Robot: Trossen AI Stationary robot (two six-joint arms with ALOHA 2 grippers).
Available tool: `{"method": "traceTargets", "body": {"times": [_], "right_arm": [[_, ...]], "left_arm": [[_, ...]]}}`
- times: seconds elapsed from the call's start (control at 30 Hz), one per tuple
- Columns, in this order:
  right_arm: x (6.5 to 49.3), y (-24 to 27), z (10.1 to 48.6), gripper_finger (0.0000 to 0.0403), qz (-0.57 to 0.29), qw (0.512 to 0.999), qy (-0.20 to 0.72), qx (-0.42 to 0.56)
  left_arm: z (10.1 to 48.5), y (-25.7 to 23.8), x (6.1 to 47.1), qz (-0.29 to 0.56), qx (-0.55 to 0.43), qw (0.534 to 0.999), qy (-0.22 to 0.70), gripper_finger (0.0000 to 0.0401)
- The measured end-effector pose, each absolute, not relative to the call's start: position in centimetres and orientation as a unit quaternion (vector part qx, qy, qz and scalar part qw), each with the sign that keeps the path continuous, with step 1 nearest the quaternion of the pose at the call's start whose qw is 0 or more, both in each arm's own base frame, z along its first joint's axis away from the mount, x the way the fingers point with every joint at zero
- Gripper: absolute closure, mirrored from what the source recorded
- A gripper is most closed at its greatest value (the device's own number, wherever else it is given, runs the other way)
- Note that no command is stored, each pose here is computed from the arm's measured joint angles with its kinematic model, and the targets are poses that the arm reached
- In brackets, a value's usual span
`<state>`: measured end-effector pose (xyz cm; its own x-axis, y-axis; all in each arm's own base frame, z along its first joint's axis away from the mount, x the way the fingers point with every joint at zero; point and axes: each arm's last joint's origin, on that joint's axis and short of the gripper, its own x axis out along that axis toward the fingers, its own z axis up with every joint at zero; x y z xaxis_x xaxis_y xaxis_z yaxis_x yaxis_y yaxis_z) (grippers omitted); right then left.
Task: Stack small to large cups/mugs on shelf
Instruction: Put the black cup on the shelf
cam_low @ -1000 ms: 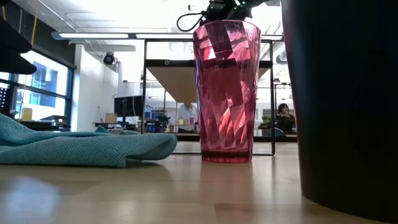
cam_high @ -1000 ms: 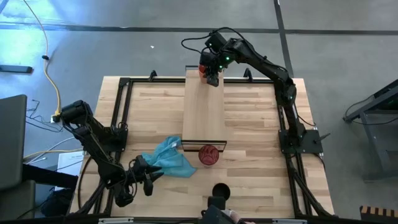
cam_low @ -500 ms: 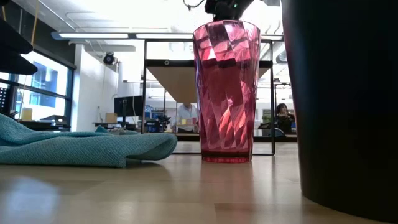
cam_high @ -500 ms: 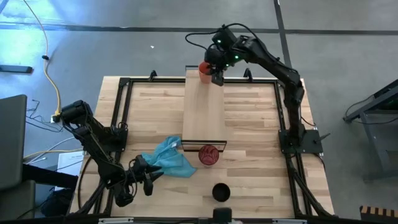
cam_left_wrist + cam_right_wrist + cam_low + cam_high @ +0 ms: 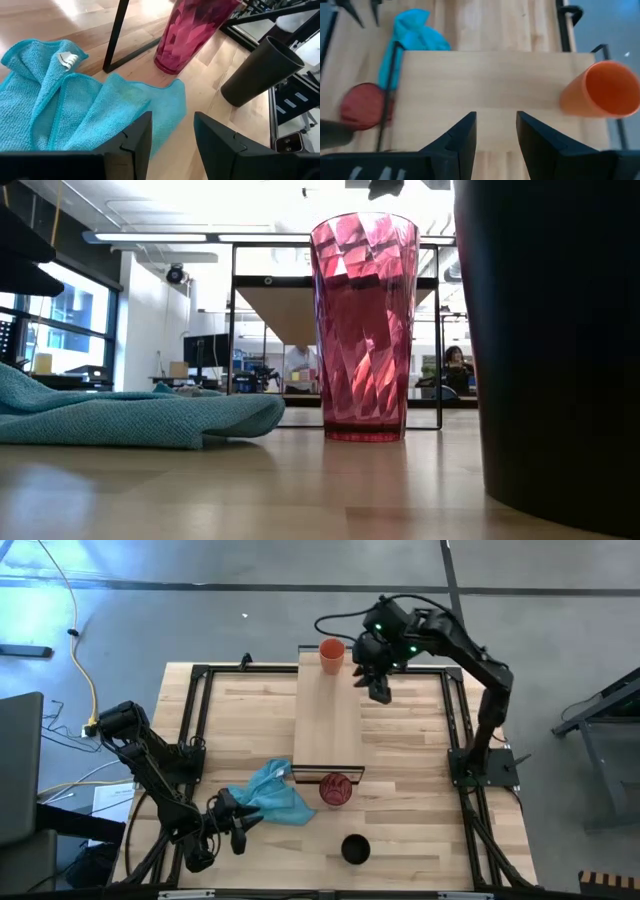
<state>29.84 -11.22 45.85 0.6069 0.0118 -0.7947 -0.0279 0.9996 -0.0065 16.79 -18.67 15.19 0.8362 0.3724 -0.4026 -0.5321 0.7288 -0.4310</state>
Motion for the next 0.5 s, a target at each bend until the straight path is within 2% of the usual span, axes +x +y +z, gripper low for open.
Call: {"method": "traceTargets", "body": {"times": [0.5], "right_arm": [[25.7, -5.9, 49.4, 0.0272, 0.037, 0.914, 0.403, 0.029]], "left_arm": [[15.4, -18.9, 17.0, 0.242, -0.288, 0.917, 0.135, 0.0268]]}}
